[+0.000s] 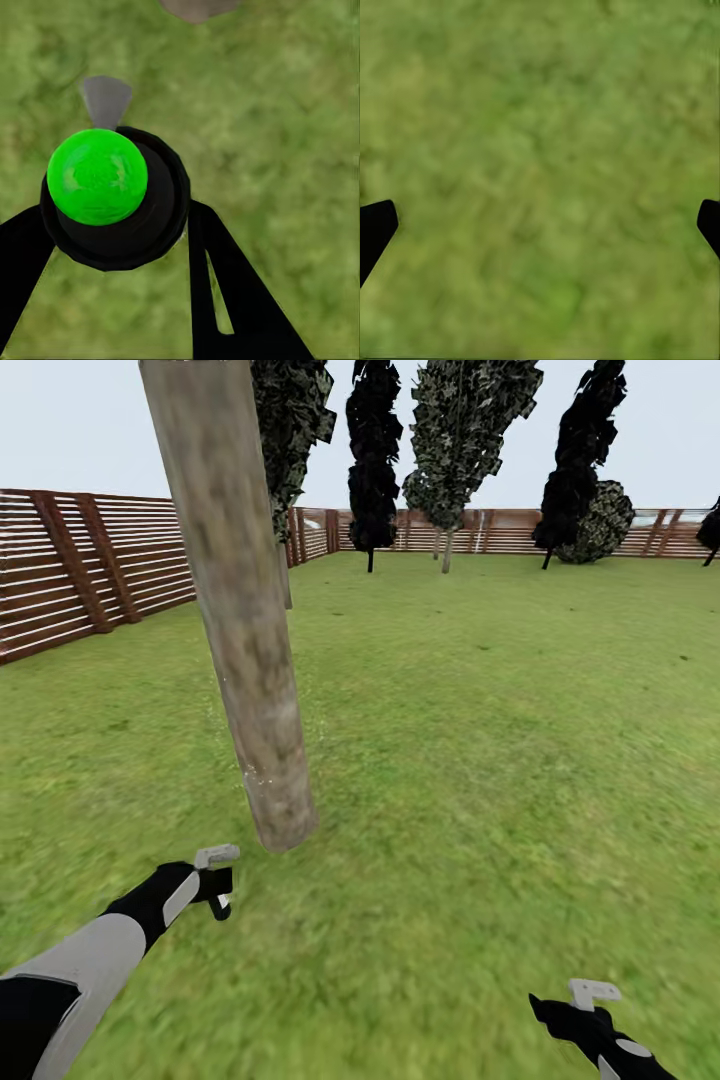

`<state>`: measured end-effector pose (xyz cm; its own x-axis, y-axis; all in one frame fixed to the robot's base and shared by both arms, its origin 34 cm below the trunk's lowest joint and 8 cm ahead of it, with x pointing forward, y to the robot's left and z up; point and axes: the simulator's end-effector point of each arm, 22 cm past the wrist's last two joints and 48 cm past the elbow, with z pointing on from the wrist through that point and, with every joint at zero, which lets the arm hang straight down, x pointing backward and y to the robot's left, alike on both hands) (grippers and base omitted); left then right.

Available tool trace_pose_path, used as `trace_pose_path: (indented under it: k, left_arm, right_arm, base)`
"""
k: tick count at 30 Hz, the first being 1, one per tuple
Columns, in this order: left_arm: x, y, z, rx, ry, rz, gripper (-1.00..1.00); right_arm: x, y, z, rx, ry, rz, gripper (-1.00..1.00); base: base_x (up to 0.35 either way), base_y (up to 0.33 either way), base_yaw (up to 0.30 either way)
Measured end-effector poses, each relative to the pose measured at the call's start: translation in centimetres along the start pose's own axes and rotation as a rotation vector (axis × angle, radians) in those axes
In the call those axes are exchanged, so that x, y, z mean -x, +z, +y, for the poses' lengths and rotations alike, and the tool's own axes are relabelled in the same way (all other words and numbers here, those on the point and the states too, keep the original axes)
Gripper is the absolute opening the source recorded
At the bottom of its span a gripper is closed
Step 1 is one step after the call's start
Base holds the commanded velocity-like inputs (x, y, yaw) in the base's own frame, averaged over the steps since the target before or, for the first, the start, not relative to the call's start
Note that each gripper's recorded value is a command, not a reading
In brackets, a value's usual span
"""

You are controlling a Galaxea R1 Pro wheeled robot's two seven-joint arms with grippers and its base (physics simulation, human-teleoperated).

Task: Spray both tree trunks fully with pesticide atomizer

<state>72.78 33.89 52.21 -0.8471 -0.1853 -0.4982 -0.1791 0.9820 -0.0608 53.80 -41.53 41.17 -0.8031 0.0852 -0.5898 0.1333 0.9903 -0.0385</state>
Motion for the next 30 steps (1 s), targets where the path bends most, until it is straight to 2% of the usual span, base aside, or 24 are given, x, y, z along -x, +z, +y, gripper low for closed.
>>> trace_pose_path:
  k: [2, 3, 5, 6, 8, 9, 10, 13, 15, 18, 20, 24, 25, 28, 30]
  left_arm:
    - [0.3, 0.0, -0.1, 0.001, 0.000, -0.016, -1.00]
    - [1.5, -0.3, -0.8, -0.014, 0.003, -0.042, -1.00]
    - [6.1, -2.1, -3.3, -0.058, 0.024, -0.119, -1.00]
    - [6.3, -2.6, -3.7, -0.068, 0.030, -0.077, -1.00]
    - [9.4, -4.3, -4.8, -0.091, 0.036, -0.068, -1.00]
    - [12.6, -6.0, -5.4, -0.098, 0.043, -0.069, -1.00]
    - [16.8, -8.3, -6.3, -0.114, 0.043, -0.101, -1.00]
    - [20.9, -11.6, -7.2, -0.131, 0.052, -0.081, -1.00]
    - [24.6, -14.9, -8.3, -0.175, 0.061, -0.089, -1.00]
    - [25.5, -15.9, -6.7, -0.158, 0.060, -0.075, -1.00]
    - [24.6, -15.2, -5.3, -0.140, 0.052, -0.058, -1.00]
    - [21.6, -13.2, -5.0, -0.138, 0.049, -0.011, -1.00]
    - [22.4, -13.8, -5.1, -0.144, 0.045, -0.021, -1.00]
    - [28.6, -18.5, -6.2, -0.166, 0.044, -0.110, -1.00]
    - [31.1, -20.6, -6.4, -0.166, 0.048, -0.149, -1.00]
  right_arm:
    - [0.1, 0.0, 0.0, 0.000, 0.000, -0.001, 1.00]
    - [0.1, 0.0, -0.1, -0.002, 0.000, -0.003, 1.00]
    - [0.2, 0.0, -0.3, -0.003, -0.001, -0.004, 1.00]
    - [0.2, 0.0, -0.2, -0.003, -0.001, -0.003, 1.00]
    - [0.2, 0.0, -0.2, -0.003, -0.001, -0.003, 1.00]
    - [0.2, 0.0, -0.2, -0.003, -0.002, -0.003, 1.00]
    - [0.2, 0.0, -0.2, -0.003, -0.001, -0.004, 1.00]
    - [0.2, 0.0, -0.3, -0.003, -0.001, -0.004, 1.00]
    - [0.2, 0.0, -0.3, -0.003, -0.001, -0.004, 1.00]
    - [0.2, 0.0, -0.3, -0.004, -0.001, -0.004, 1.00]
    - [0.2, 0.0, -0.2, -0.003, -0.001, -0.004, 1.00]
    - [0.2, 0.0, -0.3, -0.003, -0.001, -0.003, 1.00]
    - [0.2, 0.0, -0.3, -0.003, -0.001, -0.003, 1.00]
    - [0.2, 0.0, -0.3, -0.004, -0.001, -0.004, 1.00]
    - [0.2, 0.0, -0.3, -0.004, -0.001, -0.003, 1.00]
  base:
    - [-0.125, -0.001, 0.197]
    - [-0.019, 0.000, 0.042]
    - [-0.007, 0.000, 0.015]
    - [-0.002, 0.000, 0.004]
    - [-0.001, 0.000, -0.136]
    - [0.000, 0.000, -0.261]
    - [0.000, 0.000, -0.234]
    - [0.000, 0.000, -0.081]
    - [0.000, 0.000, -0.007]
    - [0.000, 0.000, -0.001]
    - [0.000, 0.000, 0.000]
    - [0.000, 0.000, 0.000]
    - [0.000, 0.000, 0.000]
    - [0.000, 0.000, 0.000]
    - [0.000, 0.000, 0.000]
